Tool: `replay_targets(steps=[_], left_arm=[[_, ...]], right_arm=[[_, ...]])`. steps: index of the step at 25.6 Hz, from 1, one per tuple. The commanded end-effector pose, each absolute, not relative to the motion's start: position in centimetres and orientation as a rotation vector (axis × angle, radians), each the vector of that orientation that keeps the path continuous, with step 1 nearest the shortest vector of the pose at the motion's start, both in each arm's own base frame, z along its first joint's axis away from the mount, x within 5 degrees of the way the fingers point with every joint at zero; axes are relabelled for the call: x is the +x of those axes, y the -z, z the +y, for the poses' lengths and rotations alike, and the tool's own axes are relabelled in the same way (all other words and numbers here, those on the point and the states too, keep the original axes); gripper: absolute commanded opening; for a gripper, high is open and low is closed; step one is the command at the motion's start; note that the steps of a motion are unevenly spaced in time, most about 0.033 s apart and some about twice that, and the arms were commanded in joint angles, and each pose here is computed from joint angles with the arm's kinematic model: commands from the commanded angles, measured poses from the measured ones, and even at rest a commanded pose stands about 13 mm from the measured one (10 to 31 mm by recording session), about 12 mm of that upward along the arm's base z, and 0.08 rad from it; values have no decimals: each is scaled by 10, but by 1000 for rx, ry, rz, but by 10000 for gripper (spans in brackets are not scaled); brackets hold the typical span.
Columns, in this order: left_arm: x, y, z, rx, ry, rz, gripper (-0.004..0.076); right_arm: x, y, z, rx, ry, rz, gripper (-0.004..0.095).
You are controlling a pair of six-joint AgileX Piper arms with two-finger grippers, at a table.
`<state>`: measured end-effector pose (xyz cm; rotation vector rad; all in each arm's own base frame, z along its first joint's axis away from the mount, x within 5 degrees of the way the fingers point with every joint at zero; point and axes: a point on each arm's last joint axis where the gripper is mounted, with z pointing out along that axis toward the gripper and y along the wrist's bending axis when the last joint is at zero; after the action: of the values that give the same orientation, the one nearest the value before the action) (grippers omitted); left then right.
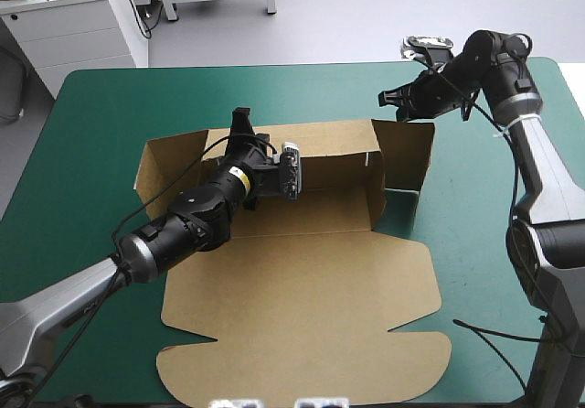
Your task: Fold the box
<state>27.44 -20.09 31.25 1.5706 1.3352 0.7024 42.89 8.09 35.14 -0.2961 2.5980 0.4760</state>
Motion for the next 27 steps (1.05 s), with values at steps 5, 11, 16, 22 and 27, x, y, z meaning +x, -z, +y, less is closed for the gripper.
replay_targets(steps=[5, 11, 16, 22, 27], left_arm=[[272, -328, -195, 1498, -718, 1368, -8], [272, -328, -195, 1499, -723, 1366, -8], [272, -328, -195, 1498, -728, 1371, -8], [273, -327, -193, 1495, -742, 1383, -8], [273, -327, -193, 1494, -745, 1385, -8]], right_arm=[[407, -396, 88, -348, -591, 2465, -14], [398, -408, 83, -365, -515, 2445, -14], [392, -415, 82, -368, -512, 2429, -14], [393, -384, 81, -356, -509, 2540, -14], [378, -369, 81, -363, -546, 2605, -14]])
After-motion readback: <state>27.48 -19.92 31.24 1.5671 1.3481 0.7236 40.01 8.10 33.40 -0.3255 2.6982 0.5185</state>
